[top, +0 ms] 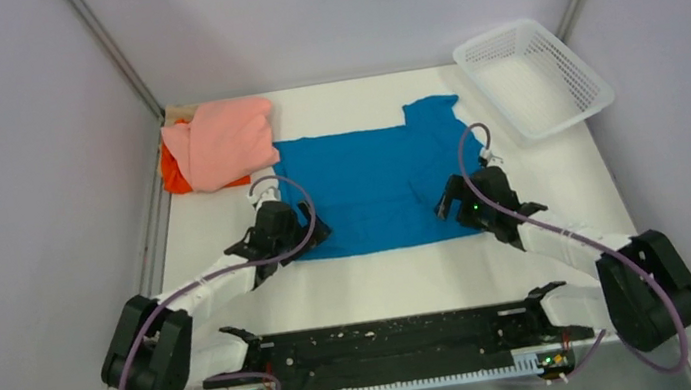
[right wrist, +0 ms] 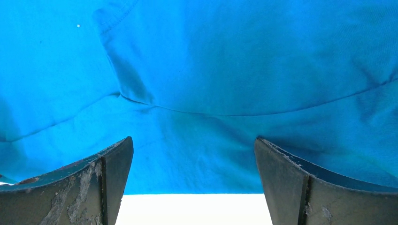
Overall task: Fold and stack the t-shirts
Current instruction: Fold the flattened tshirt in 1/3 of the way, then grab the side of the flattened tshirt furthest away from the robot with both arms
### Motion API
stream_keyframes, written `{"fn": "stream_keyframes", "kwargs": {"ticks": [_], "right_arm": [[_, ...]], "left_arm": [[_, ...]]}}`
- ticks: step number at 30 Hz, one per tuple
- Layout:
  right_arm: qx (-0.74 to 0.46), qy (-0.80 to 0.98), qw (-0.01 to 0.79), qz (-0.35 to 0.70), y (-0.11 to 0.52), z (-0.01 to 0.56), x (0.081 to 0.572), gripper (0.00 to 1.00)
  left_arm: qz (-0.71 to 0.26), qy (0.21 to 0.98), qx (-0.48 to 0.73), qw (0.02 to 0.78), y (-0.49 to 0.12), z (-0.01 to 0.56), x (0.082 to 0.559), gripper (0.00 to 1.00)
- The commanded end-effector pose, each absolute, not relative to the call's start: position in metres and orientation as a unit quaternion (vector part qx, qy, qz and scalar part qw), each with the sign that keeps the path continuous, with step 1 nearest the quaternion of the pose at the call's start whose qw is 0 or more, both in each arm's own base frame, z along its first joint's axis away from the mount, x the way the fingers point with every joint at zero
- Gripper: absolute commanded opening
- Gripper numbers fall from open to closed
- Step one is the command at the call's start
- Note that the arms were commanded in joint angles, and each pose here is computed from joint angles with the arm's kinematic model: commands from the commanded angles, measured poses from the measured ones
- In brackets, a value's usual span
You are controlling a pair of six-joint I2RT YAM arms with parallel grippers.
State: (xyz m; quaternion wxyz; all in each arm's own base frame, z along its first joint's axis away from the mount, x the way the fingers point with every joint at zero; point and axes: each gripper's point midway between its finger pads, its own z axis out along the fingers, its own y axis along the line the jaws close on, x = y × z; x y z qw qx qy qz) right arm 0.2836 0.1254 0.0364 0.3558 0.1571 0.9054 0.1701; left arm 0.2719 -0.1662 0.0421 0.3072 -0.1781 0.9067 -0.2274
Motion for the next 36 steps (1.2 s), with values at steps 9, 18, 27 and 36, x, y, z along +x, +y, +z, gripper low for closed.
{"fn": "stream_keyframes", "kwargs": {"ticks": [9, 18, 27, 36], "right_arm": [[0.19, 0.935, 0.282, 0.105, 0.089, 0.035, 0.2, 0.99], [0.167, 0.885, 0.411, 0.141, 0.097, 0.117, 0.247, 0.99], [0.152, 0.87, 0.45, 0.131, 0.121, 0.115, 0.322, 0.99], [0.177, 0.902, 0.392, 0.045, 0.096, 0.048, 0.307, 0.99]], "left_arm": [[-0.152, 0.939, -0.213, 0.225, -0.125, 0.005, 0.179, 0.99], [-0.196, 0.916, -0.177, 0.302, -0.143, 0.059, 0.218, 0.99], [-0.145, 0.885, -0.191, 0.399, -0.144, 0.095, 0.3, 0.99], [-0.104, 0.923, -0.201, 0.311, -0.144, 0.031, 0.293, 0.99]]}}
